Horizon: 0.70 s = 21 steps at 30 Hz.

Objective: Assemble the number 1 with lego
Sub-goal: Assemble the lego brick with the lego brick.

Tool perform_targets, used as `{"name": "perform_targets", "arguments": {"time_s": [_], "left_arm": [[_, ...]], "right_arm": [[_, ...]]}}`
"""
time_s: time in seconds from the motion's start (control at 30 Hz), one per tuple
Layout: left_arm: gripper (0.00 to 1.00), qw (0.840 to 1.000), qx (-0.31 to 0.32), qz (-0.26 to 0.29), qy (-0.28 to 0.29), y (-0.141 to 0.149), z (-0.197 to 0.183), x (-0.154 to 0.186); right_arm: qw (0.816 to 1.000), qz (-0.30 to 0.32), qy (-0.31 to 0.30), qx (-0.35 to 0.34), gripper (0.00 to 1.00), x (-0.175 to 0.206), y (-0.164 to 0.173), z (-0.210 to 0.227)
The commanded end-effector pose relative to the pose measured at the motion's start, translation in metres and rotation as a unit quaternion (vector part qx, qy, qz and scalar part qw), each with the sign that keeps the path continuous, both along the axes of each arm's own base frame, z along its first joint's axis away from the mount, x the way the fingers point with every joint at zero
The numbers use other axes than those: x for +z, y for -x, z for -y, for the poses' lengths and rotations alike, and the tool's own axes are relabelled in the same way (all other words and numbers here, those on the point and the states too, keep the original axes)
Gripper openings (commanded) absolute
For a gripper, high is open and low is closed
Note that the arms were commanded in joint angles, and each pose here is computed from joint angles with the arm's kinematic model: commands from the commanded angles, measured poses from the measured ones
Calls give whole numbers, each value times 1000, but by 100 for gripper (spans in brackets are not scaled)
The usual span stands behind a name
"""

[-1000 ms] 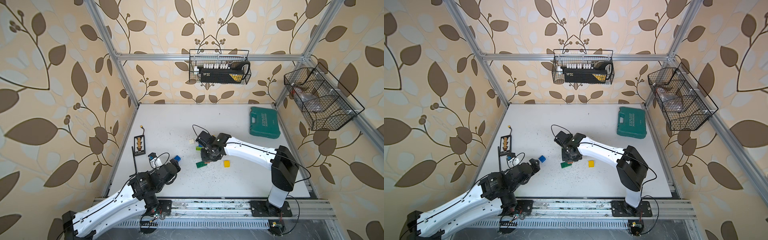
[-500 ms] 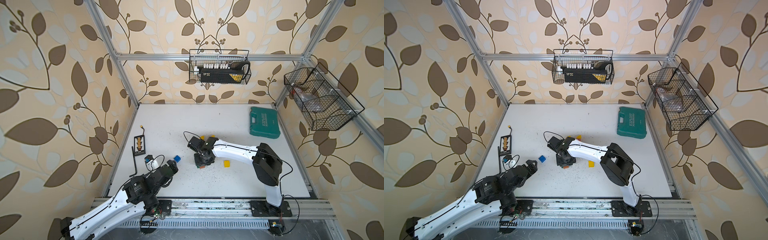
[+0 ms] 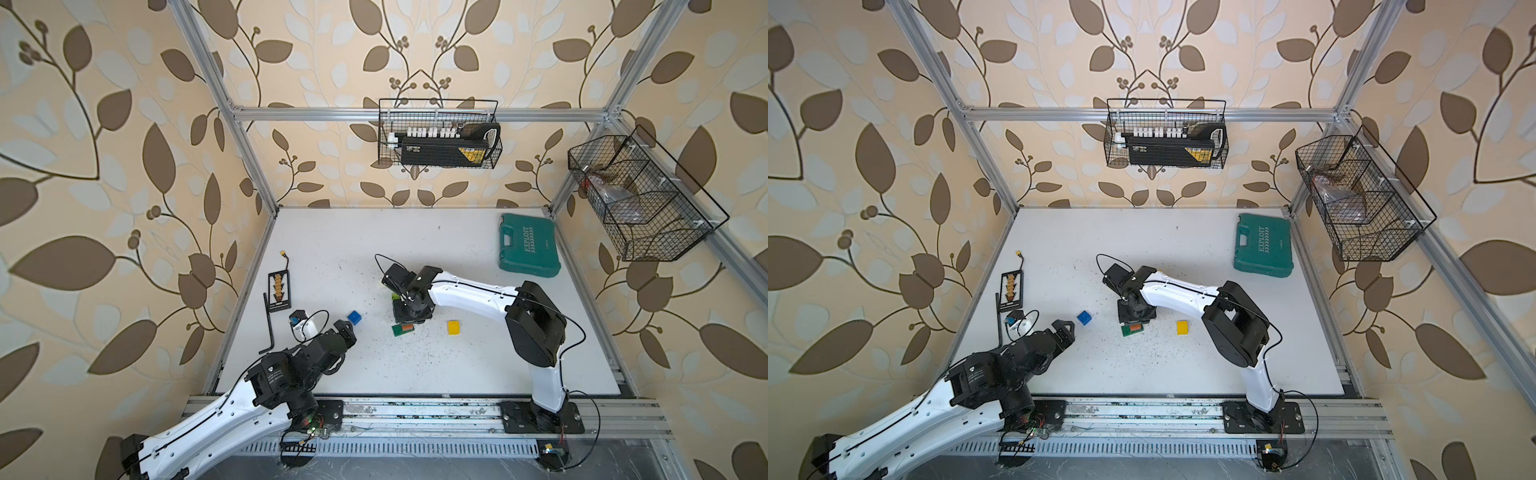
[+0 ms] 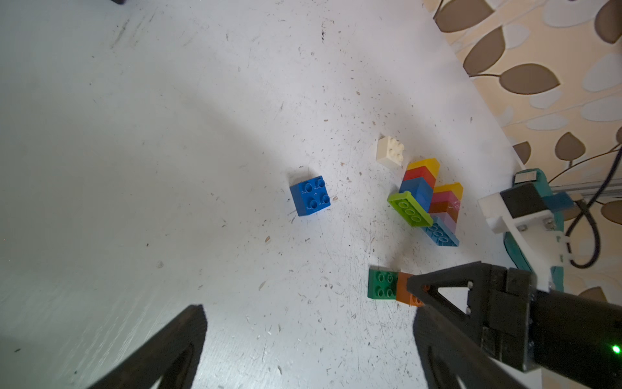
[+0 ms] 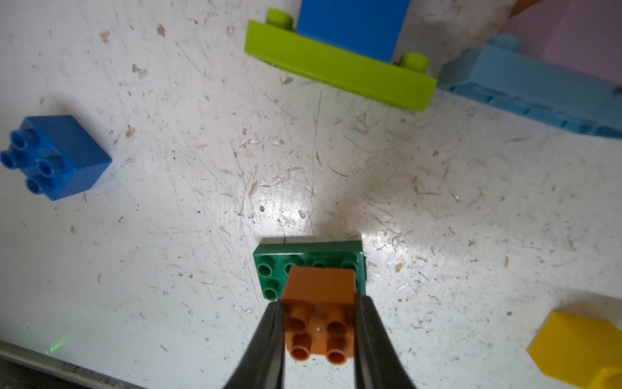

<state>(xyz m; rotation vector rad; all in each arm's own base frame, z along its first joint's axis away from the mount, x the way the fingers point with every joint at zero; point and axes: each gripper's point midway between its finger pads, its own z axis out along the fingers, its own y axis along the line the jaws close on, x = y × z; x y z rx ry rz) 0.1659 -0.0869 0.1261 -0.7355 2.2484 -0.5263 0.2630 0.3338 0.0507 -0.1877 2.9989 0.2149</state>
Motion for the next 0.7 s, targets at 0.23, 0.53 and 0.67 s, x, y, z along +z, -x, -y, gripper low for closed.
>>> {"name": "perform_targets", "arguments": {"time_s": [0.23,0.53,0.67], "left_arm": [[99,1000,6,7,-10,-3,-3,1],[99,1000,6,7,-10,-3,-3,1],[99,1000,6,8,-9,-3,-3,1]], "right_arm": [[999,-23,9,27,6,-16,8,-9],[999,-34,28,30,6,-28,1,1],[998,-39,35,35,6,-32,0,4]]}}
